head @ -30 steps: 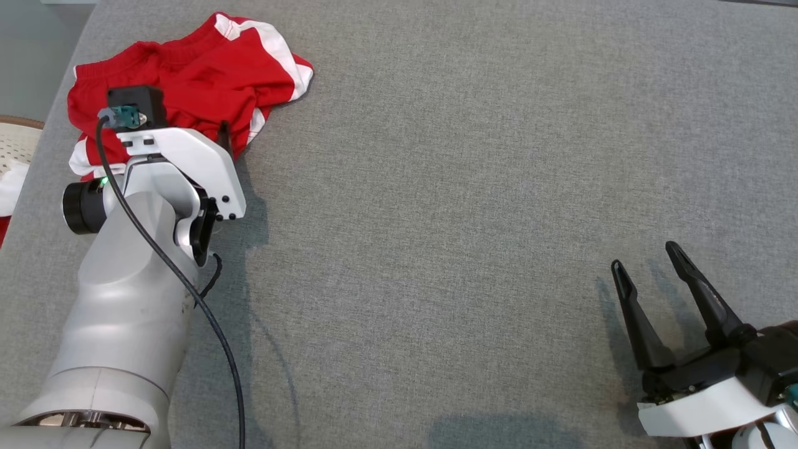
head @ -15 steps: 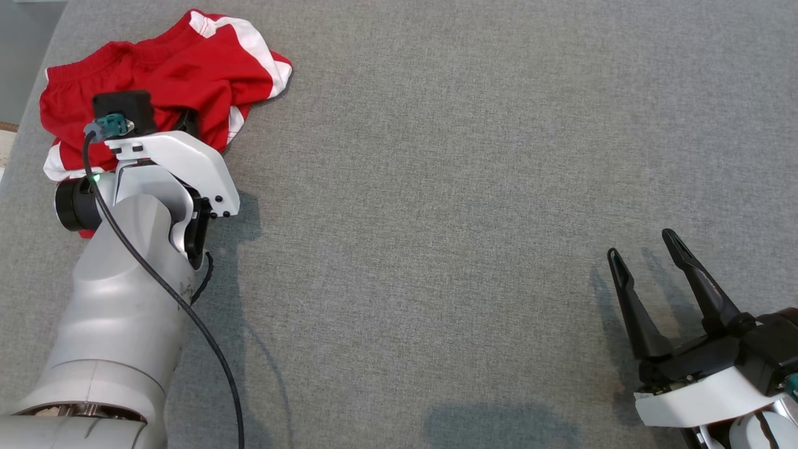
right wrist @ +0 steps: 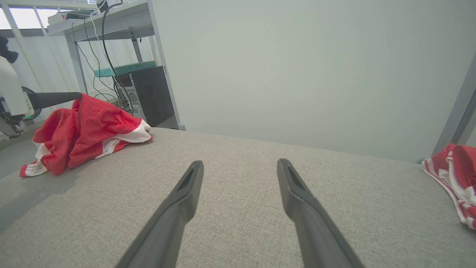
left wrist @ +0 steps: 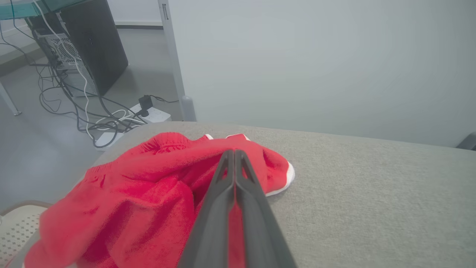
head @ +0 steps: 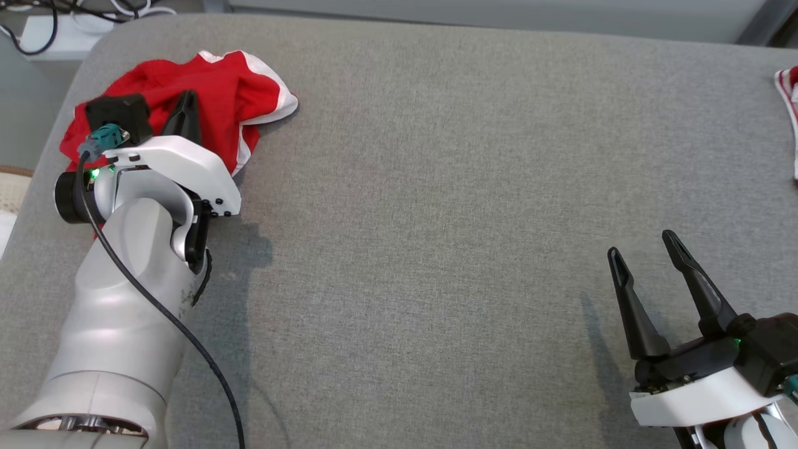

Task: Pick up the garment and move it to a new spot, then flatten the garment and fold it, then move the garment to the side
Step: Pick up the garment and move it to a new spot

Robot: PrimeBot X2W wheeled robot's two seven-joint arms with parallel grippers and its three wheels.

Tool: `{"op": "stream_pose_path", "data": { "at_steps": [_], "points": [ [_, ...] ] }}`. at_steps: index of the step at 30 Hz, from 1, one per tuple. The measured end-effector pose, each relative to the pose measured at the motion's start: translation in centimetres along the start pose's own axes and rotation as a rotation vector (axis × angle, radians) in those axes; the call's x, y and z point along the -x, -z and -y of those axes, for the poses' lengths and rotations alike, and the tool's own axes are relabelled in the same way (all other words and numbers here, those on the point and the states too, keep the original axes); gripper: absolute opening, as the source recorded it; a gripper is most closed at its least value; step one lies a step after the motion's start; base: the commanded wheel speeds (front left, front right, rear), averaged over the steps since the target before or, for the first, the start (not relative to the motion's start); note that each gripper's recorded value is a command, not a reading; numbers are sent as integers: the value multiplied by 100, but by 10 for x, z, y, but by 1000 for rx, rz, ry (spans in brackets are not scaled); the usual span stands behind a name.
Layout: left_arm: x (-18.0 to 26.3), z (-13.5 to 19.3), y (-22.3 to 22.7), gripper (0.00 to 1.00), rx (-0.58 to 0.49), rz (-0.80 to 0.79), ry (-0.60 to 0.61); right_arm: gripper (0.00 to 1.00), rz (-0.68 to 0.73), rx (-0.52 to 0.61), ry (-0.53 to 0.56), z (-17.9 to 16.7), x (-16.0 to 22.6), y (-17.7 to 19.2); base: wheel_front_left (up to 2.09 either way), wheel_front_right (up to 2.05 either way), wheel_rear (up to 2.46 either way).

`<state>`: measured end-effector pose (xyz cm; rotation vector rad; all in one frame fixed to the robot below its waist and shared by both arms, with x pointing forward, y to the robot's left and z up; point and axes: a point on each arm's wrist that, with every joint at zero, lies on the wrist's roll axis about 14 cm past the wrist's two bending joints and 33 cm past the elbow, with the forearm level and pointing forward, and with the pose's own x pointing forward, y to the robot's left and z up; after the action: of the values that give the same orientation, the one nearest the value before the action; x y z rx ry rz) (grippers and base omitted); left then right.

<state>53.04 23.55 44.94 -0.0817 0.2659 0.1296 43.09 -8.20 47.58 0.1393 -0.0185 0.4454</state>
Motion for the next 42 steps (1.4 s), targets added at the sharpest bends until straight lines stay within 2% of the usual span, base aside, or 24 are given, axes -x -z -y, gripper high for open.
{"op": "stream_pose_path", "data": {
  "at_steps": [7,13,19,20,26,35,42],
  "points": [
    [17,36,-57,0,4,189,116,100,64,10,20,-3,10,-27,0,0,0],
    [41,79,-83,0,-17,302,245,100,90,21,53,-1,28,-41,0,0,0],
    [65,143,-111,0,-43,398,430,100,136,29,115,10,43,-59,0,0,0],
    [73,163,-113,0,-57,404,486,100,141,33,135,14,50,-61,0,0,0],
    [98,229,-122,0,-70,432,667,100,157,49,201,26,71,-70,0,0,0],
    [128,307,-104,0,-54,370,880,100,168,70,311,49,102,-77,0,0,0],
    [122,326,-33,0,-50,145,959,100,135,43,336,51,102,-64,0,0,0]
  ]
}}
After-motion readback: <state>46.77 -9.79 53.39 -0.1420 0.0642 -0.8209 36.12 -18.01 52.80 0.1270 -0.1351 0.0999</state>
